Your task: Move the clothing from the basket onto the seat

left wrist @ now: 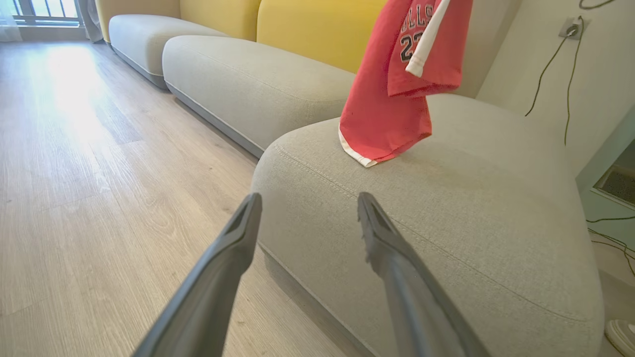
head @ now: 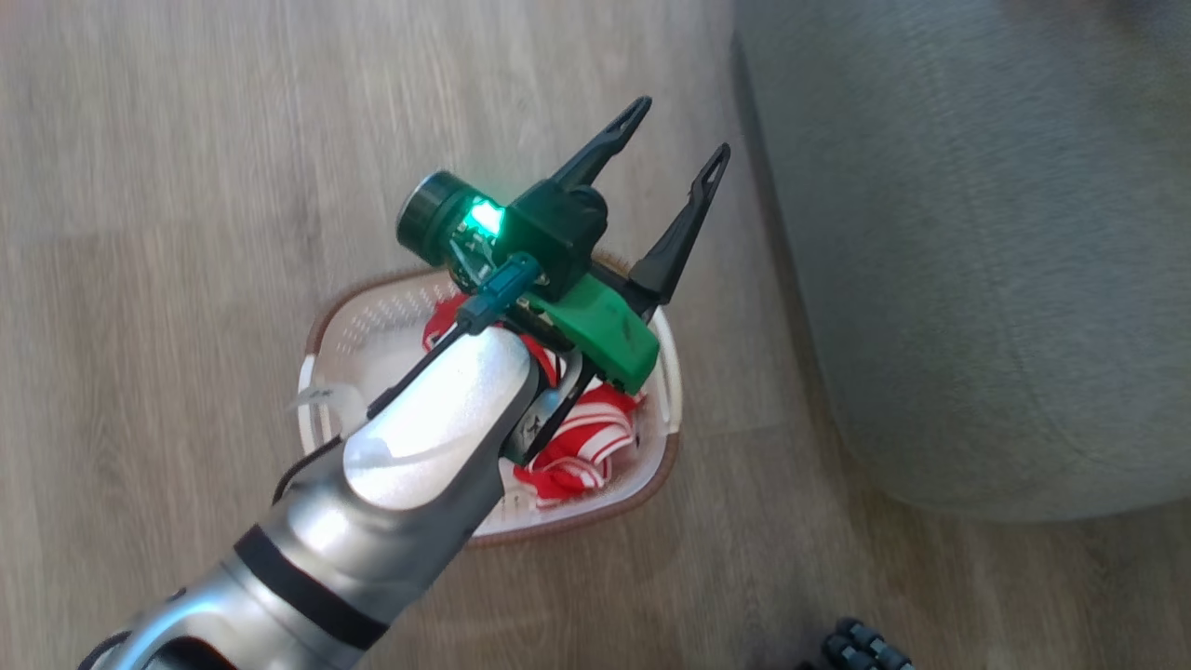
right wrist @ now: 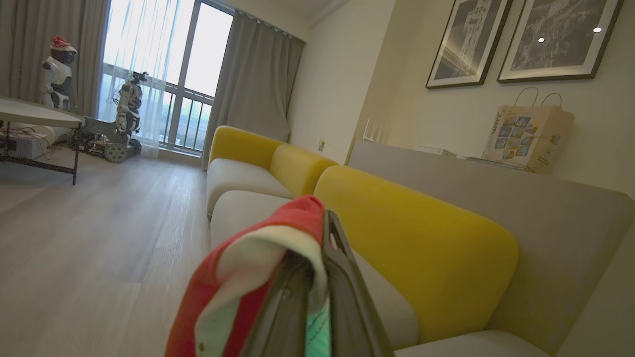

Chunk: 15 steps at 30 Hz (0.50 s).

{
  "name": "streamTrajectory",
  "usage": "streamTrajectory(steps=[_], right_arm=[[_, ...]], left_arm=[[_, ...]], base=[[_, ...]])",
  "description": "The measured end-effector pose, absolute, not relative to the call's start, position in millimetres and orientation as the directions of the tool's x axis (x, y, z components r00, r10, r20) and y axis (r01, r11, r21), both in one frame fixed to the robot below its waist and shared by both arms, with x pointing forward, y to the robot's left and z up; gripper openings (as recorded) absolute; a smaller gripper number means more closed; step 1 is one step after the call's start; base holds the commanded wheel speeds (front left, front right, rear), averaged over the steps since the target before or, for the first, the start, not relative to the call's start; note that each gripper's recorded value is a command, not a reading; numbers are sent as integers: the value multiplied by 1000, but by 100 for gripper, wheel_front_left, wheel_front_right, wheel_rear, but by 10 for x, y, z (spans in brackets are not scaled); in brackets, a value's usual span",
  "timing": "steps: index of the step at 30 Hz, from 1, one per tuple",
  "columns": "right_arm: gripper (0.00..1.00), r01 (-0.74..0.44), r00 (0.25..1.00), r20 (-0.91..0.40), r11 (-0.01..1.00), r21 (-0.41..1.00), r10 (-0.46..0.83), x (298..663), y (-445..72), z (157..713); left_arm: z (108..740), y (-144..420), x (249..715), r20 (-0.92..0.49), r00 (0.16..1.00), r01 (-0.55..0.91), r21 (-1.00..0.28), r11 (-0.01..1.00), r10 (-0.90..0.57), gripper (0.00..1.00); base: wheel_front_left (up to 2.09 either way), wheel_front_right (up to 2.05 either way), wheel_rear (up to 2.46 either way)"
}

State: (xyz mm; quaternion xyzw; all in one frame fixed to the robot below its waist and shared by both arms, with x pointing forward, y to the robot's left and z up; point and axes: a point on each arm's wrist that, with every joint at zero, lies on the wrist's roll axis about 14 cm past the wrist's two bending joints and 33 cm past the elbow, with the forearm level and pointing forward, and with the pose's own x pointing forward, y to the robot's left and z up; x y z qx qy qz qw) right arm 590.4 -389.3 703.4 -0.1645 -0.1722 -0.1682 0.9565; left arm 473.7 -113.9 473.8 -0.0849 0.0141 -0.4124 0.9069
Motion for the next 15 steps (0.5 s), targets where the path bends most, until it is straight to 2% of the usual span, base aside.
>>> streamTrajectory(steps=[6, 15], right_arm=[[0, 379, 922, 199, 882, -279, -333, 6116, -4026, 6121], [0, 329, 921, -100, 887, -323, -377, 5914, -3990, 4725]], left_arm=[[4549, -1013, 4883, 19, 683, 722, -170, 671, -730, 100], [4279, -882, 4974, -32, 700, 700, -167, 694, -714, 100]], base=[[0, 0, 0], [0, 0, 0]])
